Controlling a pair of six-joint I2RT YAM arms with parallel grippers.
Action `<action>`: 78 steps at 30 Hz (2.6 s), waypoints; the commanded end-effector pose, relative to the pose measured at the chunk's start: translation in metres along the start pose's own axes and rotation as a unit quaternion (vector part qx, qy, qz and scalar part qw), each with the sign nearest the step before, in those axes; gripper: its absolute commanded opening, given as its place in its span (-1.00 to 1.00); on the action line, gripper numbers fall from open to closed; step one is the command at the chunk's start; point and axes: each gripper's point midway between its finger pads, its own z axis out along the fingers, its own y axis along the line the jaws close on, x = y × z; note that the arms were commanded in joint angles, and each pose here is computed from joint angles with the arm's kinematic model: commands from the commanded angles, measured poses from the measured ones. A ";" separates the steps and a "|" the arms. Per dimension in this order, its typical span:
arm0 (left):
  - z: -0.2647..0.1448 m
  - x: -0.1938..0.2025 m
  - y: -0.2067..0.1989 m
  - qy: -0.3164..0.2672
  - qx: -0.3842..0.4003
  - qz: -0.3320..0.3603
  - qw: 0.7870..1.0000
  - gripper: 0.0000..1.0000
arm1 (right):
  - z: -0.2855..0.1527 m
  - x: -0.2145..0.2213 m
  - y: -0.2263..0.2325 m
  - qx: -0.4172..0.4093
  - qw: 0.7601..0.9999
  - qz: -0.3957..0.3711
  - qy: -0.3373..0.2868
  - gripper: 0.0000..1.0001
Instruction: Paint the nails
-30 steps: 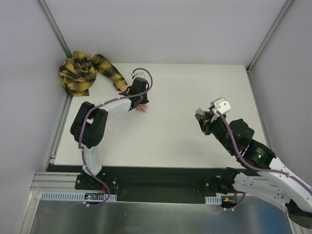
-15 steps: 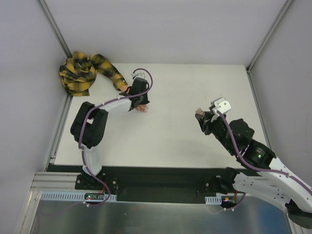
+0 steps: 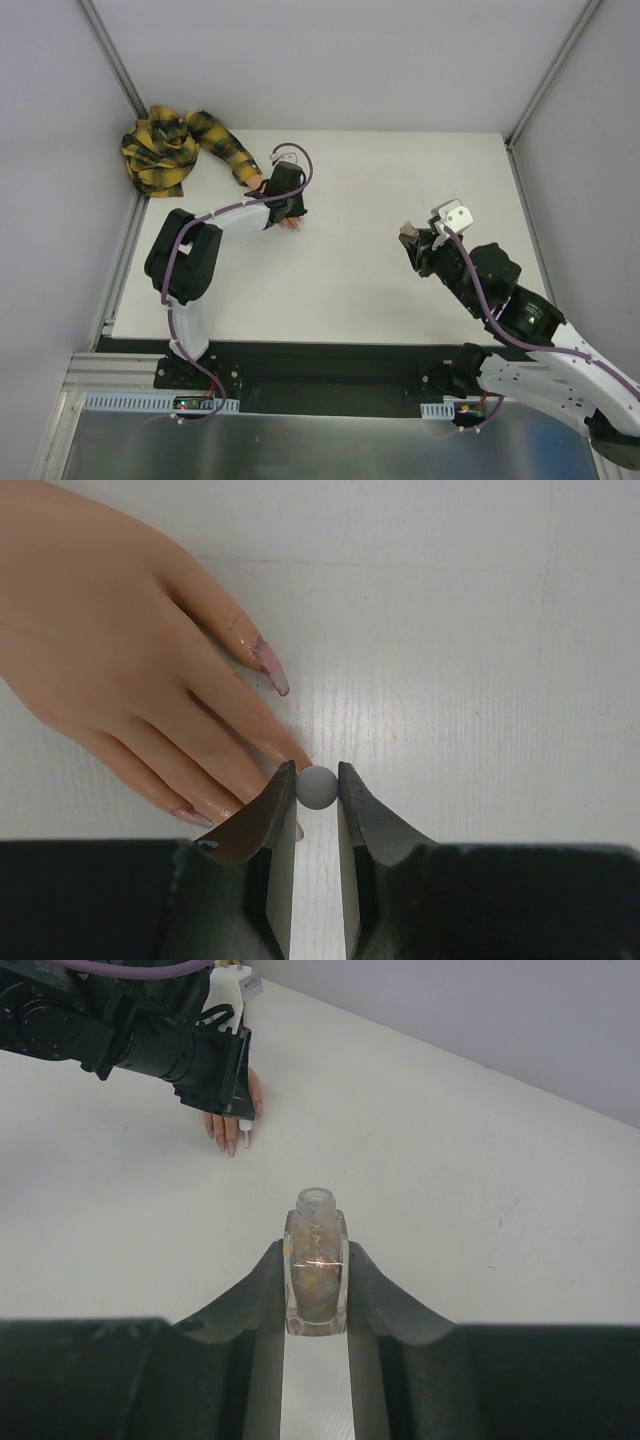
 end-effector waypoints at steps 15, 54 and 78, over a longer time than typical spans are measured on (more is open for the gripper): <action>-0.006 -0.035 -0.003 -0.043 -0.001 0.002 0.999 -1.00 | 0.002 -0.013 0.000 0.000 0.999 0.021 -0.025 -1.00; -0.010 -0.016 0.001 -0.021 0.004 -0.004 1.000 -1.00 | 0.000 -0.014 0.001 -0.005 0.999 0.027 -0.028 -0.99; -0.010 -0.039 0.003 -0.047 -0.008 0.008 0.999 -1.00 | 0.002 -0.012 0.000 -0.004 0.999 0.028 -0.024 -1.00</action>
